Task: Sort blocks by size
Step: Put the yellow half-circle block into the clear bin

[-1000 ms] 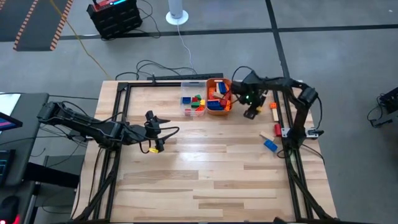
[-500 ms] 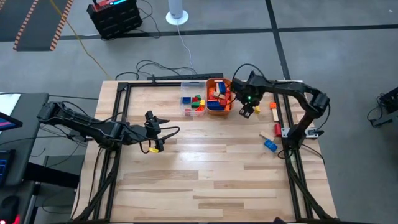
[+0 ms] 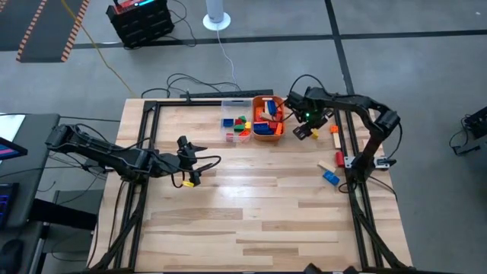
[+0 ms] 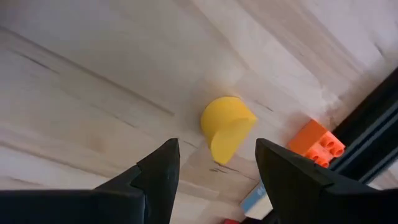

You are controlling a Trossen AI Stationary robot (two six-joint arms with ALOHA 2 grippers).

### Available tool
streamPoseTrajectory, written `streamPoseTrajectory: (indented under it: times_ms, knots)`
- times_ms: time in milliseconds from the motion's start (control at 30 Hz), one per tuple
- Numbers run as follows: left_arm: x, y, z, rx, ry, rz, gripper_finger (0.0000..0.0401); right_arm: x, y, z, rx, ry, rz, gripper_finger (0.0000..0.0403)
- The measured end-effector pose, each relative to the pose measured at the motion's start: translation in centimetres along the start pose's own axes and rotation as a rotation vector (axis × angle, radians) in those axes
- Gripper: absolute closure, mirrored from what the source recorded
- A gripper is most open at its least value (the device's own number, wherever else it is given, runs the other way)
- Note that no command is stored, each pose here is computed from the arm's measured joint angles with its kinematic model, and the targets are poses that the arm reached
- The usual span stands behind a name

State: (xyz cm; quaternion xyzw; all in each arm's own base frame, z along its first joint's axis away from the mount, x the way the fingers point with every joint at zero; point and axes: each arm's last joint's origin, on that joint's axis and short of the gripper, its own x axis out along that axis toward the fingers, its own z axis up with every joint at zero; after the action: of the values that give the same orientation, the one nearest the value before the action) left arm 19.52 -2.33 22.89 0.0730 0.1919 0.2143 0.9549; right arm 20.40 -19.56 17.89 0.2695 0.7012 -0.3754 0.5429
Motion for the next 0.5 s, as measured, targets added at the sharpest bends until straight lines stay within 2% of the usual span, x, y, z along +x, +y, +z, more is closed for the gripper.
streamPoseTrajectory:
  times_ms: [167,267,500]
  knots:
    - [0.0,0.0,-0.1,0.001,0.006,0.0,0.0121,1.3,-0.4,-0.4,0.027,0.03,0.002,0.0158]
    - [0.0,0.0,-0.1,0.0,0.007,0.0,0.0121,2.5,-0.5,-0.7,0.033,0.039,0.05,0.0158]
    - [0.0,0.0,-0.1,-0.001,0.006,0.0,0.0121,3.5,-0.3,-0.2,0.0,-0.048,0.065,0.0163]
